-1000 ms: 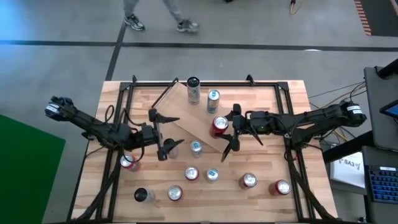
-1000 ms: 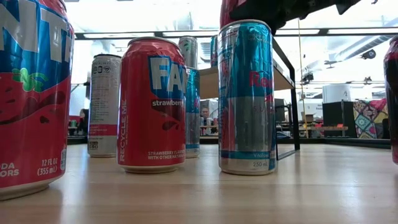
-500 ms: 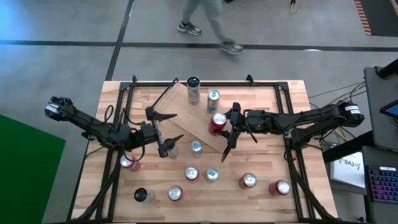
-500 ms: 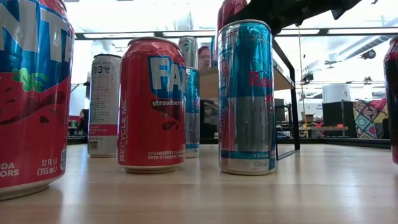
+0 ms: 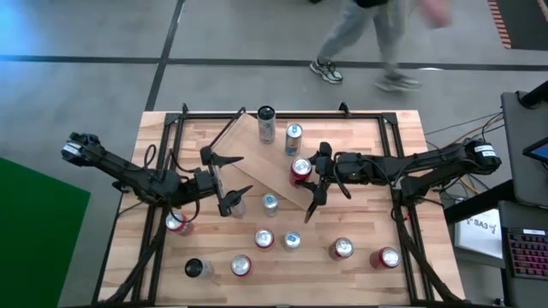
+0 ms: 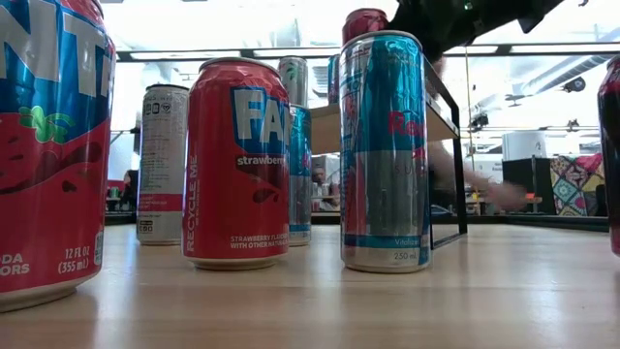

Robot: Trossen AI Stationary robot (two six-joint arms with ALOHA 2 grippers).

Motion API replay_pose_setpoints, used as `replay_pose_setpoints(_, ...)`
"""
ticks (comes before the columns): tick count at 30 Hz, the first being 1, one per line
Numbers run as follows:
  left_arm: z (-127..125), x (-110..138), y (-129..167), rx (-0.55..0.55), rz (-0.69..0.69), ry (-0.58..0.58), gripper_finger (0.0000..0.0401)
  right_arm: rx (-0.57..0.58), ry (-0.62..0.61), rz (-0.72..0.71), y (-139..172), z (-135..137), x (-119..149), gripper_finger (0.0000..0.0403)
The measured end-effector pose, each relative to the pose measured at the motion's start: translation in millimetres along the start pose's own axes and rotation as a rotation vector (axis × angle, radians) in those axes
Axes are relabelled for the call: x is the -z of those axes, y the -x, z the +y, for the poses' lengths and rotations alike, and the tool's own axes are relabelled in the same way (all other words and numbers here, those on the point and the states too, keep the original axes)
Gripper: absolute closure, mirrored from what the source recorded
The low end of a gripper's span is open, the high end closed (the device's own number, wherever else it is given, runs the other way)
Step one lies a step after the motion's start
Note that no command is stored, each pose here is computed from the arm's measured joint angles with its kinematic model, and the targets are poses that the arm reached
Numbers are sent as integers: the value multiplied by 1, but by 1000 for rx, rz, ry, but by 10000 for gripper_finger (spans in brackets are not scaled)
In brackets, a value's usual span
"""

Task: Place canned beverage on shelf
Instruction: Put the red/black soda can on the shelf

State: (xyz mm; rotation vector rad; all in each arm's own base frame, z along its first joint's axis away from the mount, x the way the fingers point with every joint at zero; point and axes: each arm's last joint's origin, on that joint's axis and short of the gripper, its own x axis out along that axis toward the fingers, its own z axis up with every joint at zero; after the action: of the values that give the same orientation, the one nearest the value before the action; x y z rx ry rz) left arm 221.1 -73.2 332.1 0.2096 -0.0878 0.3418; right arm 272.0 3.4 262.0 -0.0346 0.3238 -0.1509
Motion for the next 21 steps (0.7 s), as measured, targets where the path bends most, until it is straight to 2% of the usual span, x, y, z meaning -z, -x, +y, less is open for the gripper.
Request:
replay_pose_setpoints(6,0,0,0,0,0,-2,44,0,-4,14,0,0,1,113)
replay_pose_setpoints(14,0,0,0,0,0,-3,44,3,-9,29,0,0,3,79)
replay_pose_setpoints(21,0,0,0,0,0,-2,44,26,-21,27,0,-1,3,75)
